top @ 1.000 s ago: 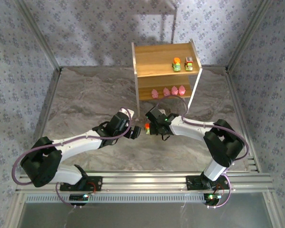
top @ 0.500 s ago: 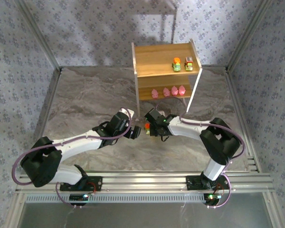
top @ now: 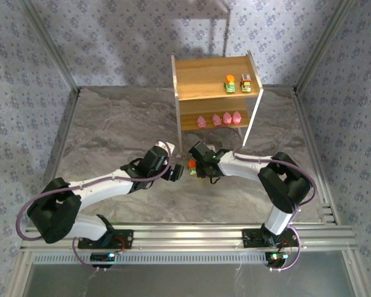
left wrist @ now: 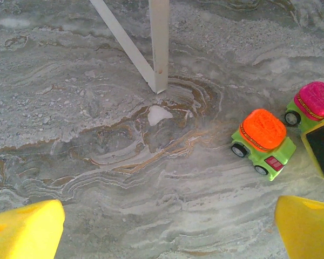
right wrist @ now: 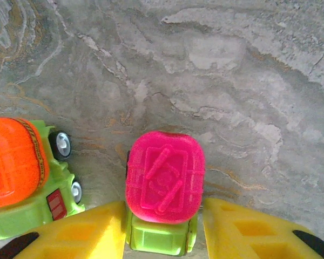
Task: Place and organize the plastic toys onto the shelf
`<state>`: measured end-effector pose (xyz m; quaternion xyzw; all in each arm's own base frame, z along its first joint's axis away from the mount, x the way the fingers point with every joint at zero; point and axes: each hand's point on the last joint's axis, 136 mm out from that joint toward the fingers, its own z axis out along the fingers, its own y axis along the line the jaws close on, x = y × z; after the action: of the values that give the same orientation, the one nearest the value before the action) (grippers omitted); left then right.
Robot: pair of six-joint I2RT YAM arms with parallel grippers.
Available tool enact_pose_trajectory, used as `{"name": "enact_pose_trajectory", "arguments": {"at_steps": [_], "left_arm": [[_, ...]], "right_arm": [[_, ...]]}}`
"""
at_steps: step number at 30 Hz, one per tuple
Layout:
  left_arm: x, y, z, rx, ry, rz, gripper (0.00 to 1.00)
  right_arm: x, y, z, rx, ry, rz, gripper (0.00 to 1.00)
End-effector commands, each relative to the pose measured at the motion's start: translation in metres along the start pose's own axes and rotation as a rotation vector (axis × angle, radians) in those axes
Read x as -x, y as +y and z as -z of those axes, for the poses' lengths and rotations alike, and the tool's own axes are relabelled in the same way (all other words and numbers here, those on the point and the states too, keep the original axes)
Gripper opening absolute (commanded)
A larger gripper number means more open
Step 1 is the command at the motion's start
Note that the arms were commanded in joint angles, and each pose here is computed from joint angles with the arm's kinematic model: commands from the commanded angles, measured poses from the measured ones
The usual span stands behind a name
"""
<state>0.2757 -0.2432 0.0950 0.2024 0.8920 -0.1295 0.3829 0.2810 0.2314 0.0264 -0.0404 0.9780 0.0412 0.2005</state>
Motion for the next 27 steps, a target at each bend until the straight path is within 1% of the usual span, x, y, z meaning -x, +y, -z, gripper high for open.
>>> {"name": "enact_pose_trajectory", "arguments": {"at_steps": [1, 7, 10, 22, 27], "left_arm": [[0.010, -0.003, 0.000, -0.013, -0.011, 0.024, 1.00], [0.010, -0.003, -0.001, -0.013, -0.010, 0.023, 0.99], [0.009, -0.003, -0.001, -0.010, -0.009, 0.022, 1.00], [0.009, -0.003, -0.001, -0.012, -0.009, 0.022, 1.00], [0.009, -0.002, -0.001, -0.008, -0.006, 0.018, 1.00]], "right_arm": [[-0.002, -0.005, -0.004, -0.014, 0.011, -0.008, 0.43], [0.002, -0.004, -0.007, -0.018, 0.010, -0.004, 0.43], [0.002, -0.003, -0.009, -0.022, 0.014, 0.003, 0.41], [0.010, -0.003, -0.007, -0.051, 0.001, 0.028, 0.41], [0.012, -0.002, -0.007, -0.056, 0.001, 0.029, 0.35]]}}
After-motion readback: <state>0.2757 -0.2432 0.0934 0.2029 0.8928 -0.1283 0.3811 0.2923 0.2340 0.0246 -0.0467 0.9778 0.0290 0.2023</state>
